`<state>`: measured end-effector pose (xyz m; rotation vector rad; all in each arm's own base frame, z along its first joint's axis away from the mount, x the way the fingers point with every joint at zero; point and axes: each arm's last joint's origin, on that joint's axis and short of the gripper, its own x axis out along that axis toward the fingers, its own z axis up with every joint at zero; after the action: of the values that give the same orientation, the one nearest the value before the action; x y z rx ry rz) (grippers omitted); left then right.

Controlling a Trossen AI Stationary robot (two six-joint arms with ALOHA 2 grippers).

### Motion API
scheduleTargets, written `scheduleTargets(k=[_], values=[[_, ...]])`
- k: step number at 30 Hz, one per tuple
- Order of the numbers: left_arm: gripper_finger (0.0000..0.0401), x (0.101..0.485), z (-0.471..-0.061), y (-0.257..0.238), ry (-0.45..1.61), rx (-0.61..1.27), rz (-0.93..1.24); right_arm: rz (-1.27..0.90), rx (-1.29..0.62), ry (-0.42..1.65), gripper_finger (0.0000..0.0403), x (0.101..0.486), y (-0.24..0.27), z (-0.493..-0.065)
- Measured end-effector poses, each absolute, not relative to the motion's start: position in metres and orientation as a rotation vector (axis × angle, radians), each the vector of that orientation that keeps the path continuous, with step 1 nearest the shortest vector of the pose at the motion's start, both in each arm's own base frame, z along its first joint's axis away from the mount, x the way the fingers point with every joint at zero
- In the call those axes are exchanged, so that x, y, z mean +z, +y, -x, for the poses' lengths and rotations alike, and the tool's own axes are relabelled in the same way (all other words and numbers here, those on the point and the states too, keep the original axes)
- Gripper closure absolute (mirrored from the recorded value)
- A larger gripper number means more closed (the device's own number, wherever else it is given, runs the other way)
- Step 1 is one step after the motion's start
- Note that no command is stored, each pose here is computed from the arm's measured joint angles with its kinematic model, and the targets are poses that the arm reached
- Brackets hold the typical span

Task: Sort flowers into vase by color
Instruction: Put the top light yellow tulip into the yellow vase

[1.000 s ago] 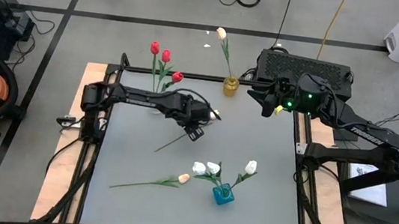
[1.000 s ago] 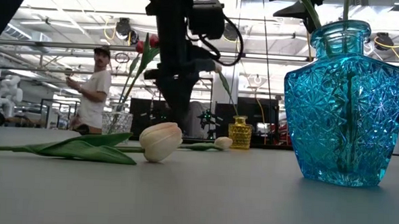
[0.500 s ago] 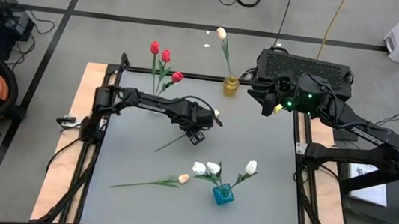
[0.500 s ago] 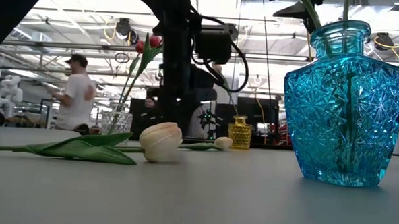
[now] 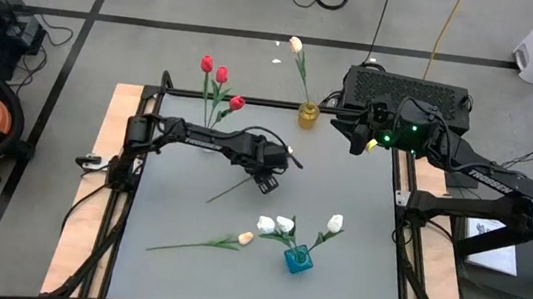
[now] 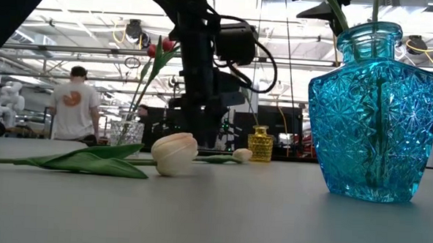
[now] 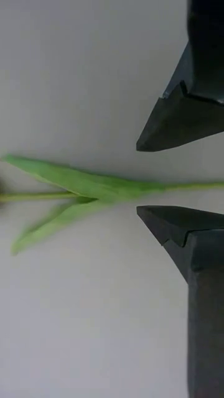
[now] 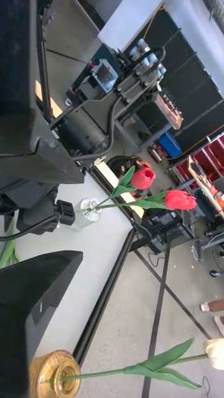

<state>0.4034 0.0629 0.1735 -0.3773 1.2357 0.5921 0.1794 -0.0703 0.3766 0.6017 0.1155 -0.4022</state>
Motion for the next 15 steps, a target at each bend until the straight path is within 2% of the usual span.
scheduleTargets(k=[15], values=[[0.0241,0.173,-0.400,0.073,1.248,0.620,0.394,-0.620,-0.403,0.111,0.0225,0.377,-0.070,-0.179]])
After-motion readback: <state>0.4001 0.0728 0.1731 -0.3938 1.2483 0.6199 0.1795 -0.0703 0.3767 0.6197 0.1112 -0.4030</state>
